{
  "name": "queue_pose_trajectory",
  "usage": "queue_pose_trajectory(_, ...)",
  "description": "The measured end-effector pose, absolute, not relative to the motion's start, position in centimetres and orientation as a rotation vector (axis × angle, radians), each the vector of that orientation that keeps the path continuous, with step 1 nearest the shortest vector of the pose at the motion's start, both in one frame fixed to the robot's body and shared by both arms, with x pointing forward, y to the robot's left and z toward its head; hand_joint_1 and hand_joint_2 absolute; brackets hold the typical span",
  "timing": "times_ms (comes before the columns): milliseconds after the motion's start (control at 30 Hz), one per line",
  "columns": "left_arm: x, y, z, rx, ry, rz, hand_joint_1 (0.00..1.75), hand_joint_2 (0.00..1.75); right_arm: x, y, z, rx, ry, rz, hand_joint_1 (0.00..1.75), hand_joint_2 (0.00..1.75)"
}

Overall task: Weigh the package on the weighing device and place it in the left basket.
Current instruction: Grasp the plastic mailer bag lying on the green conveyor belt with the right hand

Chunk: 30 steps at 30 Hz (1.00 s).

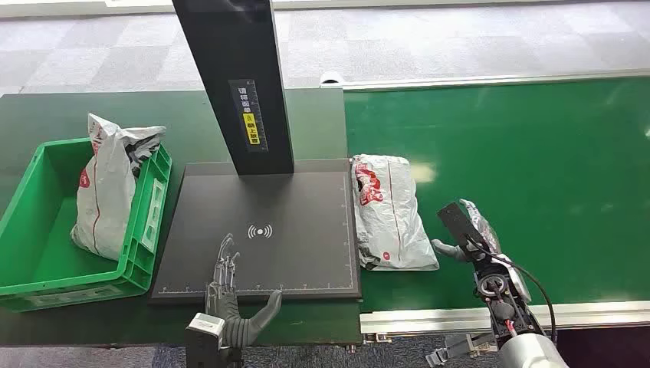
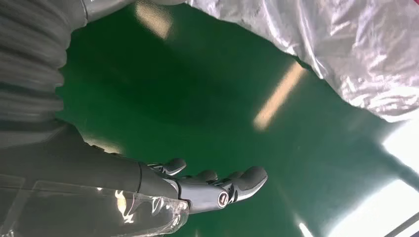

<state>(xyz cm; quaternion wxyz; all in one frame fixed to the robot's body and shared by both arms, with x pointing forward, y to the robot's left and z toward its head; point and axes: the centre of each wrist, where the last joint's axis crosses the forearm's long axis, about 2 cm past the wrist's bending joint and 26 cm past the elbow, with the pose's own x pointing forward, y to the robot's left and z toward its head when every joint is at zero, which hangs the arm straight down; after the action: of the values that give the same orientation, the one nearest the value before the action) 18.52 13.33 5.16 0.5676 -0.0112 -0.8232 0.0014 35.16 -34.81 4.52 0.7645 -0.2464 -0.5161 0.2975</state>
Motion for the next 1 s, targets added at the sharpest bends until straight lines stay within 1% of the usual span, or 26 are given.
queue_pose_trajectory(300,18.5,13.1,5.2,-0.037,-1.933,0.006,0.0,1.75,36.2,-32.2,4.8,-0.526,-1.071,0.778,0.0,1.75)
queue_pose_trajectory(667,18.8,12.5,5.6,-0.065,-1.948,-0.007,0.0,1.75,36.9,-28.0,5.2,-0.329,-1.09,0.849,0.0,1.75)
queue_pose_trajectory(900,19.7,11.9,6.1,-0.107,-1.963,-0.018,0.0,1.75,35.8,-25.7,4.1,-0.237,-0.911,0.85,0.02,1.75)
queue_pose_trajectory(933,19.9,11.8,6.1,-0.109,-1.965,-0.018,0.0,1.75,35.8,-25.5,4.0,-0.233,-0.9,0.849,0.38,1.75)
queue_pose_trajectory(1000,20.0,11.7,6.2,-0.113,-1.966,-0.02,0.0,1.75,35.7,-25.3,4.0,-0.226,-0.882,0.848,1.25,1.75)
